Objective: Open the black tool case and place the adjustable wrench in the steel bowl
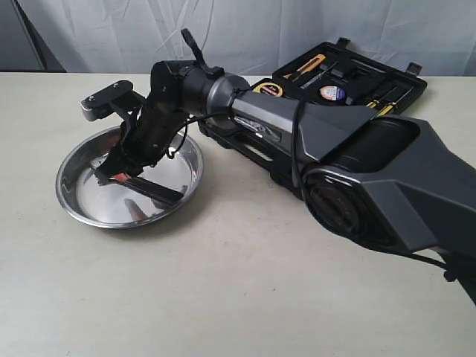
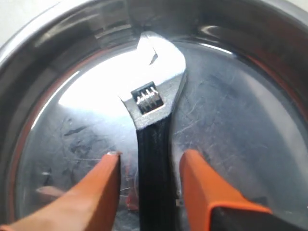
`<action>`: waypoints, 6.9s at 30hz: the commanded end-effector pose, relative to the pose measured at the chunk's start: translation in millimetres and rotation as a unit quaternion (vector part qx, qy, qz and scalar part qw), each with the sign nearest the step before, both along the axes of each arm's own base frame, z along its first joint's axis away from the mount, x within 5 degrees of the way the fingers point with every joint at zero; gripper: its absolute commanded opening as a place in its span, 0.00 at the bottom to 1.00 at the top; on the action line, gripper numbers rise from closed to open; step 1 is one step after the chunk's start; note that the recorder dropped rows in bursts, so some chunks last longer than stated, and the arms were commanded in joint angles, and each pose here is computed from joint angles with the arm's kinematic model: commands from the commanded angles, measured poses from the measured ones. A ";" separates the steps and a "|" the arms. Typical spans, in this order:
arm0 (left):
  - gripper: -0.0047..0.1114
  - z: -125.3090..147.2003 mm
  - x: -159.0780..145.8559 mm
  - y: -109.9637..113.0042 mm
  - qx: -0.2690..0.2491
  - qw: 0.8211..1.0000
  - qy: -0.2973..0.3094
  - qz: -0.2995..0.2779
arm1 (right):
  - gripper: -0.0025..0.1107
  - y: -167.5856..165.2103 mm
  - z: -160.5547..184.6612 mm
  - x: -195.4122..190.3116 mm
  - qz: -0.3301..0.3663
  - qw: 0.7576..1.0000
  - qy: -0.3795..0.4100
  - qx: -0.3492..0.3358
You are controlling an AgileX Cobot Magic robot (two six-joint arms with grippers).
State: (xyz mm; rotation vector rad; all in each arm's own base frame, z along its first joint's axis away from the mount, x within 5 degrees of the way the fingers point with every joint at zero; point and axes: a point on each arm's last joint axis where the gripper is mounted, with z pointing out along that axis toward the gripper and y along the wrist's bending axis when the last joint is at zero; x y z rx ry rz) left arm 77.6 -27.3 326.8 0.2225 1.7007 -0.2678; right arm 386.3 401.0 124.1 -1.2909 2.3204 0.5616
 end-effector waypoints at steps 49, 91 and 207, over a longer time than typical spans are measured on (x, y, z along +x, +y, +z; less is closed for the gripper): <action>0.04 -15.0 -20.0 1.8 0.018 1.000 -0.019 0.004 | 0.02 -288.5 191.8 -241.8 -0.230 0.939 -0.167 0.196; 0.04 -14.9 -19.9 1.9 0.018 1.000 -0.020 0.005 | 0.02 -408.0 85.6 -333.4 -0.546 0.757 -0.346 0.098; 0.04 -133.8 -22.0 28.5 -0.061 0.982 0.007 0.180 | 0.02 -407.2 57.5 -333.3 -0.552 0.753 -0.340 0.113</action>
